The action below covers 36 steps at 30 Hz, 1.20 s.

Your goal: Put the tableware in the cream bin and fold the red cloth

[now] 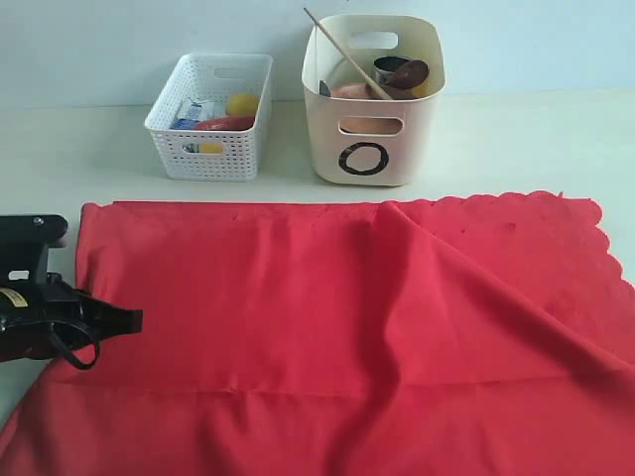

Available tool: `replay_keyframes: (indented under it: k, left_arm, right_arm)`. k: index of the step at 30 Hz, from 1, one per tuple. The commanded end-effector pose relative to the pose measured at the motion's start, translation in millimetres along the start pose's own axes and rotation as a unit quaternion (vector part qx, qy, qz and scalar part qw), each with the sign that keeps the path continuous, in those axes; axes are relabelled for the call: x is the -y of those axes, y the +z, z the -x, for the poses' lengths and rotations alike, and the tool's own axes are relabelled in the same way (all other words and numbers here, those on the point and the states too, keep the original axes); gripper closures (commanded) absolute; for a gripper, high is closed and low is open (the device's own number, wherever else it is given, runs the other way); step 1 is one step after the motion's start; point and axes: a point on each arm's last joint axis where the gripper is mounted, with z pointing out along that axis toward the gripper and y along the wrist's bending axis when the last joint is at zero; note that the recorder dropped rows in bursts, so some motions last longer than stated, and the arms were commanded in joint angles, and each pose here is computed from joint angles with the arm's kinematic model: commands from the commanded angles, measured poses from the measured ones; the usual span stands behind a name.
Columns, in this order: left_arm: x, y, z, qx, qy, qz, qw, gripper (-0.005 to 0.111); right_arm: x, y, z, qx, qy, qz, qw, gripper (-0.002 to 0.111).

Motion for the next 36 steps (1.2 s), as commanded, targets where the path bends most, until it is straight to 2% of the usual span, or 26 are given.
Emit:
replay_keyframes:
  k: [1,5,9,12,15,19,21,23,30,36]
  left_arm:
    - [-19.4,-8,5,-0.014,-0.039,0.015,0.999,0.107]
    - [-36.7,-29,24,-0.019,-0.077,0.010,0.997,0.107]
    - [-27.0,-60,53,0.000,-0.064,-0.030,0.998,0.107]
    - [-7.7,-87,74,0.032,-0.036,-0.071,0.996,0.107]
    - [19.3,-116,88,0.058,0.005,-0.121,0.991,0.107]
    - [54.5,-149,91,0.075,0.063,-0.186,0.978,0.107]
    - [70.1,-158,88,0.077,0.084,-0.214,0.970,0.107]
    - [87.8,-165,85,0.080,0.102,-0.243,0.961,0.107]
    - [140.5,-160,74,0.072,0.154,-0.292,0.941,0.107]
    - [170.1,-135,68,0.036,0.190,-0.289,0.938,0.107]
  right_arm:
    - [-1,0,2,0.015,0.068,0.010,0.998,0.108]
    - [-2,0,0,0.005,0.053,0.013,0.998,0.108]
    - [-3,8,-5,-0.043,0.043,0.010,0.998,0.108]
    - [-4,18,-14,-0.107,0.041,0.009,0.993,0.108]
    - [-9,29,-19,-0.176,0.039,0.028,0.983,0.108]
    - [-28,48,-27,-0.257,0.004,0.136,0.957,0.108]
    - [-37,61,-30,-0.291,0.021,0.186,0.938,0.108]
    - [-39,77,-36,-0.339,0.042,0.197,0.919,0.108]
    - [-37,125,-68,-0.457,0.072,0.218,0.859,0.108]
    - [-29,159,-101,-0.532,0.027,0.144,0.834,0.108]
